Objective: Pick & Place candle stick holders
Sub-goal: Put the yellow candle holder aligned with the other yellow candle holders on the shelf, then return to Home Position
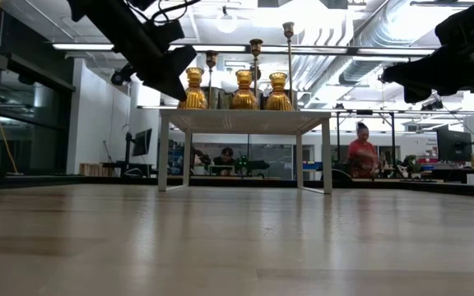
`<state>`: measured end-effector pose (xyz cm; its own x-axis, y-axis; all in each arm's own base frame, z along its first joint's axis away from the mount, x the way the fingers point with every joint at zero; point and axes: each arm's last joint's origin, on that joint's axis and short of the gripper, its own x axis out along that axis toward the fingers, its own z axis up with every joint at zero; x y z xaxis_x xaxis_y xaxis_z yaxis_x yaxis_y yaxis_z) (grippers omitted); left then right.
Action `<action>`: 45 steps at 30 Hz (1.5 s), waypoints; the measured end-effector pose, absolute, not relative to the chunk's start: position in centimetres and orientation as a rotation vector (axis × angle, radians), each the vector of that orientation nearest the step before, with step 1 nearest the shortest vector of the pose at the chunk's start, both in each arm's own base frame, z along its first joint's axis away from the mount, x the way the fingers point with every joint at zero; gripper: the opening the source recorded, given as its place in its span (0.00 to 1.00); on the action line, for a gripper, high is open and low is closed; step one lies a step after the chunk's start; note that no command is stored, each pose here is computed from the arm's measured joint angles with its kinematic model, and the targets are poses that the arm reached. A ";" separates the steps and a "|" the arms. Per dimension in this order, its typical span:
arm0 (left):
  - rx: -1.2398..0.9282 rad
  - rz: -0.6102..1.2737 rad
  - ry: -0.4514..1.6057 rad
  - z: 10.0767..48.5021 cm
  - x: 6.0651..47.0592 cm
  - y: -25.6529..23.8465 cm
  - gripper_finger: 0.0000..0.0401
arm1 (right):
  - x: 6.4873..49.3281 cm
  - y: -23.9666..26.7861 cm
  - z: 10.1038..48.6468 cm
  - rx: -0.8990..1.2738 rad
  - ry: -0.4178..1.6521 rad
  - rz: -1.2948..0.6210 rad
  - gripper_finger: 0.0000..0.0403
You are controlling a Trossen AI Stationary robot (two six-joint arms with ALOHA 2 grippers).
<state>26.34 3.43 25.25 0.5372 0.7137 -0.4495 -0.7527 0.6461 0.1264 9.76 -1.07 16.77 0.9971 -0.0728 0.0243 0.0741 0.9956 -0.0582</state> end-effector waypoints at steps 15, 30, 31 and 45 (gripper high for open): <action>-0.088 0.834 0.512 25.3 26.3 3.1 0.00 | 9.8 -1.1 16.8 -0.059 -0.022 -0.072 0.01; -0.199 0.620 0.436 24.5 21.4 2.2 0.00 | 9.8 -1.1 16.8 -0.059 -0.021 -0.073 0.01; -0.206 0.610 0.420 24.3 21.0 2.2 0.00 | 9.8 -1.1 16.8 -0.059 -0.021 -0.073 0.01; -0.008 0.390 0.254 19.6 16.6 1.6 0.00 | 9.8 -1.1 16.7 -0.058 -0.010 -0.073 0.01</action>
<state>16.61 1.64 19.63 0.8936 0.3754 -0.2461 -0.3774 0.9252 0.0408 9.84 -1.08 16.66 0.9973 -0.0728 0.0117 0.0733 0.9957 -0.0573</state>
